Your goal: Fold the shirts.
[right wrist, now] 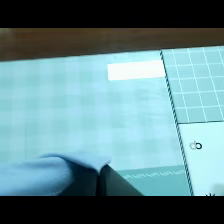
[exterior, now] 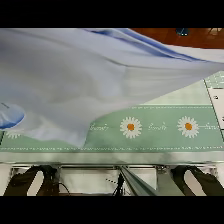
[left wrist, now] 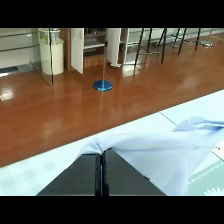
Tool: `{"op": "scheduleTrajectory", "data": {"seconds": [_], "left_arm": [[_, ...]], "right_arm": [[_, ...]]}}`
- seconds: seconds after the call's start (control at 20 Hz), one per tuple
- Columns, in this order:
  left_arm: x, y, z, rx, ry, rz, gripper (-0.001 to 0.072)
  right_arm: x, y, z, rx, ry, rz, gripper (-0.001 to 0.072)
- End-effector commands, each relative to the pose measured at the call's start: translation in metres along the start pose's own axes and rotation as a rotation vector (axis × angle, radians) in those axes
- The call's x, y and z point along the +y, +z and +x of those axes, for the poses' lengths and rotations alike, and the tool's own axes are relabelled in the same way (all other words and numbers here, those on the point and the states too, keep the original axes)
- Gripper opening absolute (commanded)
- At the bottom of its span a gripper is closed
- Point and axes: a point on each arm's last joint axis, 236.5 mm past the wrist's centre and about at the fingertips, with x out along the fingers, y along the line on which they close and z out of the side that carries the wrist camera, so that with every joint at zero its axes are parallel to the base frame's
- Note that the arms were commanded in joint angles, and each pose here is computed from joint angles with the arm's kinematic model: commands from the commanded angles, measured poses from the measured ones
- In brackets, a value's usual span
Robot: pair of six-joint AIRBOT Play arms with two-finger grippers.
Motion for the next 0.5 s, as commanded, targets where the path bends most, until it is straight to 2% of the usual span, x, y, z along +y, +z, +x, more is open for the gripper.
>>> {"op": "scheduleTrajectory", "data": {"seconds": [0.0,0.1,0.25,0.45], "left_arm": [[0.006,-0.011,0.002,0.043,0.018,0.006,0.0018],[0.009,-0.022,0.004,0.084,0.019,-0.006,0.0018],[-0.013,-0.019,0.0,0.07,-0.06,-0.016,0.0018],[-0.032,-0.008,-0.016,0.005,-0.077,0.011,0.0018]], "right_arm": [[-0.023,-0.006,0.0,0.027,-0.097,0.004,0.0019],[-0.02,-0.007,0.0,0.033,-0.083,0.007,0.0019],[0.013,-0.015,-0.005,0.052,0.052,0.002,0.0019],[0.013,0.001,-0.038,-0.086,0.029,-0.004,0.0019]]}}
